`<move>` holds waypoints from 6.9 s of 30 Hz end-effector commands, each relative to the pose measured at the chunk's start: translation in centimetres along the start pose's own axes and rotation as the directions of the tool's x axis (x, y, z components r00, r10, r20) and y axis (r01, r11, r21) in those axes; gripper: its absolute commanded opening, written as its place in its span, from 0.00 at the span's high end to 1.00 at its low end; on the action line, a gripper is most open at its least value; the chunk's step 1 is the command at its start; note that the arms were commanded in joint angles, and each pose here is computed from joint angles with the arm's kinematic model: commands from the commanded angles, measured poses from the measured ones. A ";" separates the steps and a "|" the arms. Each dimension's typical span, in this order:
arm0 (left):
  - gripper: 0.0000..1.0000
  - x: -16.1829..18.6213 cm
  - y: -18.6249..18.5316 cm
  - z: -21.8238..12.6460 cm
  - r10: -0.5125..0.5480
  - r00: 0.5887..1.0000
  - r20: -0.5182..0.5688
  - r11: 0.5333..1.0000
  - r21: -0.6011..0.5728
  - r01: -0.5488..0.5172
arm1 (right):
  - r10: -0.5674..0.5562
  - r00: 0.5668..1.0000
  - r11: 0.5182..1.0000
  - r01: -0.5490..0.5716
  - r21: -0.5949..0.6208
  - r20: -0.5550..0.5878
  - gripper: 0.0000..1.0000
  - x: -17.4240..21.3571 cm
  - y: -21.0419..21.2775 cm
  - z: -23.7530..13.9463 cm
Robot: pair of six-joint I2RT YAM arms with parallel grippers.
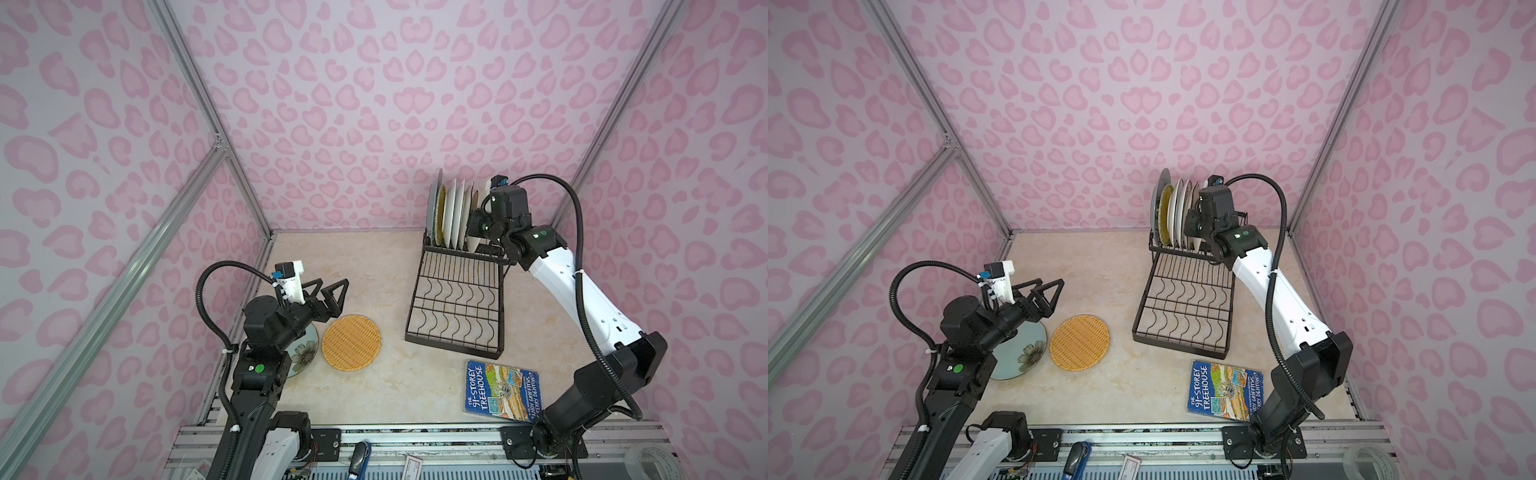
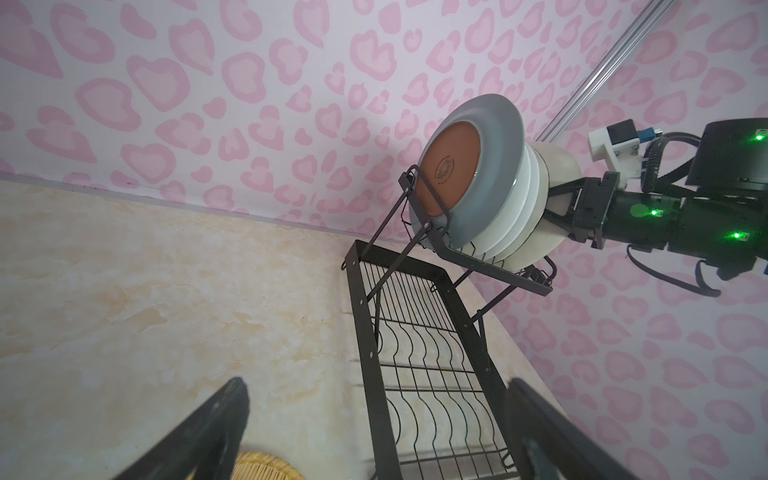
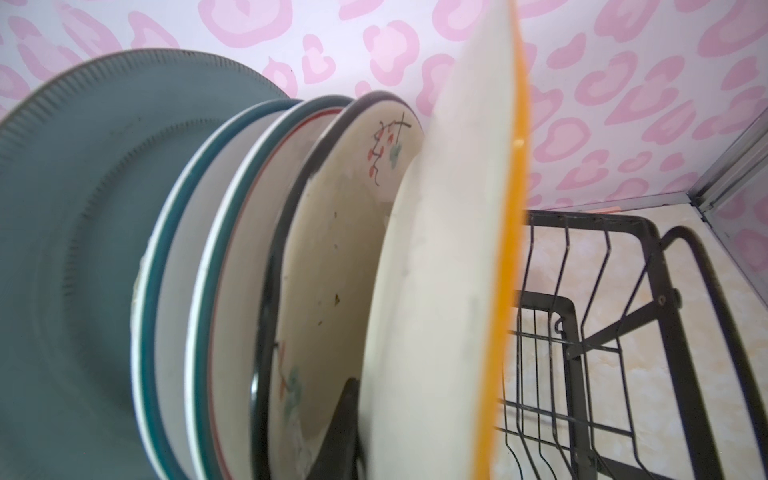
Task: Load the plates into the dish rack
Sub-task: 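Lower the star plate into the upper-tier slot beside the other plates, then open the right gripper and draw it back down from the rack, then grasp the wicker plate's rim with the left gripper and tilt it upright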
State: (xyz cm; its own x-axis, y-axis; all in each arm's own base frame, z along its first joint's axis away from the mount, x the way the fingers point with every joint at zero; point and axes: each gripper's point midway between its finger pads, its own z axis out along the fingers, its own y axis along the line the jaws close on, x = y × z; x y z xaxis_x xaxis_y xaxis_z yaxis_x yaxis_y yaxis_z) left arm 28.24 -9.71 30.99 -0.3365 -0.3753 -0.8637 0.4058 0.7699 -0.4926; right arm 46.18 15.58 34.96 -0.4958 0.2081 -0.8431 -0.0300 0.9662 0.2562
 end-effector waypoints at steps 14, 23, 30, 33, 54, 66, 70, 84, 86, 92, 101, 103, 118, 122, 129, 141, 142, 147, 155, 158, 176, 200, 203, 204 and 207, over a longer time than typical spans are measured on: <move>0.02 -0.4 0.0 -0.1 0.009 1.000 0.015 1.000 -0.002 -0.009 | 0.000 0.999 0.999 0.003 -0.054 0.052 0.77 -1.3 1.1 0.0; 0.02 -0.3 0.1 -0.2 0.008 1.000 0.014 1.000 -0.004 -0.008 | 0.003 0.998 0.998 0.001 -0.067 0.061 0.73 -1.7 1.4 -0.6; 0.02 -0.4 0.1 -0.2 0.009 1.000 0.017 1.000 -0.006 -0.009 | 0.003 0.997 0.997 0.002 -0.074 0.071 0.69 -2.1 1.4 -1.3; 0.02 -0.5 0.1 -0.2 0.010 1.000 0.019 1.000 -0.007 -0.009 | 0.004 0.997 0.997 0.002 -0.078 0.080 0.68 -2.4 1.4 -1.7; 0.02 -0.5 0.1 -0.3 0.014 1.000 0.022 1.000 -0.011 -0.014 | 0.021 0.994 0.993 -0.008 -0.119 0.109 0.65 -3.4 1.9 -3.7; 0.02 -0.6 0.2 -0.3 0.013 1.000 0.023 1.000 -0.014 -0.013 | 0.029 0.991 0.990 -0.011 -0.137 0.129 0.64 -4.1 2.0 -5.0; 0.02 -0.6 0.3 -0.3 0.014 1.000 0.023 1.000 -0.017 -0.014 | 0.032 0.990 0.989 -0.012 -0.148 0.139 0.63 -4.5 2.2 -5.6; 0.02 -0.6 0.4 -0.4 0.015 1.000 0.024 1.000 -0.020 -0.015 | 0.058 0.982 0.970 -0.013 -0.241 0.179 0.62 -4.5 2.9 -10.0; 0.02 -0.5 0.4 -0.4 0.015 1.000 0.023 1.000 -0.021 -0.014 | 0.066 0.981 0.964 -0.015 -0.267 0.183 0.62 -3.8 3.0 -11.2; 0.02 -0.4 0.5 -0.3 0.010 1.000 0.016 1.000 -0.026 -0.010 | 0.063 0.982 0.939 0.003 -0.345 0.180 0.59 0.1 3.2 -14.4; 0.02 -0.5 0.4 -0.8 0.016 1.000 0.025 0.999 -0.035 -0.015 | 0.023 0.993 0.864 0.041 -0.502 0.119 0.57 7.8 4.8 -16.7; 0.02 -0.4 0.4 -1.0 0.025 0.999 0.029 0.999 -0.045 -0.024 | 0.022 0.994 0.845 0.041 -0.534 0.112 0.58 9.2 5.1 -16.5; 0.02 10.8 4.1 -5.2 -0.480 0.852 -0.209 0.845 -0.370 0.386 | -0.027 0.997 0.708 0.074 -0.702 0.078 0.43 19.2 7.1 -12.0; 0.02 14.4 6.0 -7.3 -0.618 0.770 -0.159 0.721 -0.505 0.474 | -0.074 0.996 0.672 0.079 -0.736 0.040 0.33 22.6 8.2 -11.2; 0.02 19.2 7.7 -8.6 -0.717 0.678 -0.162 0.616 -0.603 0.507 | -0.133 0.990 0.631 0.114 -0.767 0.038 0.29 26.4 10.0 -11.4; 0.09 24.1 10.4 -7.9 -0.769 0.612 -0.182 0.550 -0.675 0.491 | -0.148 0.988 0.625 0.127 -0.771 0.043 0.20 27.8 10.0 -10.9; 0.10 24.3 10.5 -7.8 -0.774 0.606 -0.182 0.546 -0.677 0.494 | -0.144 0.989 0.615 0.124 -0.779 0.044 0.19 27.8 10.2 -11.1; 0.17 24.9 11.1 -6.9 -0.790 0.594 -0.152 0.527 -0.663 0.531 | -0.137 0.990 0.567 0.092 -0.818 0.017 0.10 28.4 11.1 -11.3; 0.34 25.9 12.3 -6.4 -0.824 0.561 -0.072 0.460 -0.663 0.591 | -0.134 0.991 0.548 0.060 -0.834 -0.016 0.03 29.2 11.5 -10.9; 0.38 26.4 12.8 -6.3 -0.838 0.544 -0.037 0.427 -0.664 0.613 | -0.130 0.991 0.546 0.063 -0.835 -0.010 0.03 29.0 11.5 -11.1; 0.48 28.4 14.8 -6.2 -0.871 0.482 0.092 0.307 -0.664 0.682 | -0.125 0.992 0.538 0.061 -0.841 -0.007 0.03 28.9 11.5 -11.3; 0.96 19.3 11.7 -3.3 -0.760 0.650 -0.002 0.544 -0.550 0.634 | -0.146 0.989 0.534 0.095 -0.840 0.019 0.03 28.4 11.4 -12.0; 0.96 17.4 10.6 -3.8 -0.735 0.678 -0.012 0.573 -0.547 0.611 | -0.157 0.986 0.552 0.130 -0.824 0.051 0.03 27.5 11.2 -12.4; 0.96 16.8 10.3 -4.0 -0.726 0.687 -0.014 0.581 -0.547 0.603 | -0.163 0.984 0.558 0.146 -0.817 0.065 0.03 27.1 11.3 -12.5; 0.96 15.0 9.2 -4.4 -0.711 0.703 -0.023 0.599 -0.543 0.588 | -0.198 0.971 0.589 0.224 -0.776 0.130 0.03 26.4 11.1 -12.9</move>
State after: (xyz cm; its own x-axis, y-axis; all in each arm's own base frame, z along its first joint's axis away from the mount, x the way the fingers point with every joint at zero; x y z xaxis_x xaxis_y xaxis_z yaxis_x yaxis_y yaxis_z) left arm 23.91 -6.21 13.33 -0.5222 -0.8217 -0.2284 -0.4095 0.4765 -0.7780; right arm 21.13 30.38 22.37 -0.4046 0.0826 -0.9108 -0.8109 0.4280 0.3991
